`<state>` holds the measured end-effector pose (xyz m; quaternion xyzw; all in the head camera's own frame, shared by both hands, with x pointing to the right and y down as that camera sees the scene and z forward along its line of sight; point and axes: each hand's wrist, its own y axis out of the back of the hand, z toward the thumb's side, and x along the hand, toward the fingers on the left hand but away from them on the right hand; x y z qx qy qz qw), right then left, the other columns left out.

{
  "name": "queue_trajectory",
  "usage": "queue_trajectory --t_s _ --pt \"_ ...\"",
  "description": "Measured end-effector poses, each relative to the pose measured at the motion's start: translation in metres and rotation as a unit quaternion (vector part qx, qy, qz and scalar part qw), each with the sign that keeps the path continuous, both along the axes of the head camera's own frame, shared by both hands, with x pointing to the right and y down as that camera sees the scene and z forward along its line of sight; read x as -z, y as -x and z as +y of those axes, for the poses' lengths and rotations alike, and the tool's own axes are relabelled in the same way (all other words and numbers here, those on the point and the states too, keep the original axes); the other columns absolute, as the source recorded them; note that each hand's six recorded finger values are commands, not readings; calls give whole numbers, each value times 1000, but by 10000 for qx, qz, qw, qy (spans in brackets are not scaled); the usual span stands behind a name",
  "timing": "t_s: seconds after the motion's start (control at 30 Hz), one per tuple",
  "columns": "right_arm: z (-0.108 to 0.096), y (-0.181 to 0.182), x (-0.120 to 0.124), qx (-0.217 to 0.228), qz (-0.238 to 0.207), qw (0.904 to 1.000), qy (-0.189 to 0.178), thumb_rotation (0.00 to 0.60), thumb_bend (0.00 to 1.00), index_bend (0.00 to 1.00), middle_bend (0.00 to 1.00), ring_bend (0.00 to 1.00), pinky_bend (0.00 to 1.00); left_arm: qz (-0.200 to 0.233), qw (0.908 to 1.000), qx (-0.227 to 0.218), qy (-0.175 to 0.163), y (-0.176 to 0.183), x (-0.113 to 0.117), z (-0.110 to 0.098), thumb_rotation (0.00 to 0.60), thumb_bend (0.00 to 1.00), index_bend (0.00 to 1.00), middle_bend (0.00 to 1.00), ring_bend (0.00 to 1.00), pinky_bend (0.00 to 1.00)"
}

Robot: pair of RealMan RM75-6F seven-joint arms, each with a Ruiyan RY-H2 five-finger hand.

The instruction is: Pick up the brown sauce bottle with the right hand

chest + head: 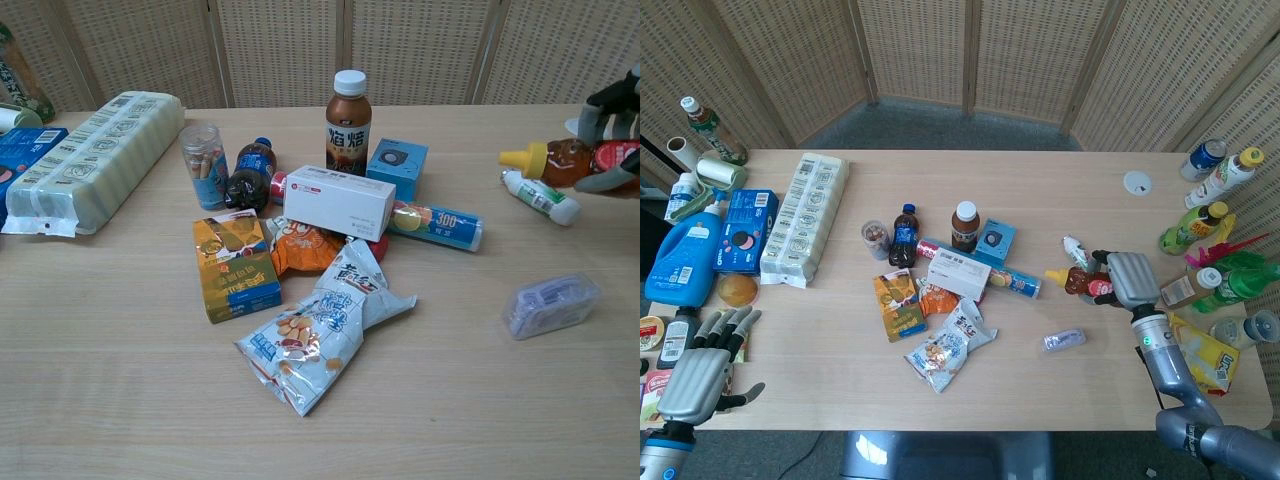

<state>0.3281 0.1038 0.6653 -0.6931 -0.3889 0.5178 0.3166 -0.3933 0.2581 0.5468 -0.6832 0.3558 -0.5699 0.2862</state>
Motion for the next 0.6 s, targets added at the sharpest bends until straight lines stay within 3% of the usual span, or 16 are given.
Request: queue_trajectory --t_s 0.43,0.6 --pt "-27 22 95 -114 -623 9951 -761 600 98 795 1000 743 809 65 9999 9 -107 0 8 3 600 222 68 25 0 0" --pt "-31 25 114 -115 -641 9938 -898 600 99 794 1000 743 809 74 9999 43 -86 3 7 6 600 222 69 24 0 0"
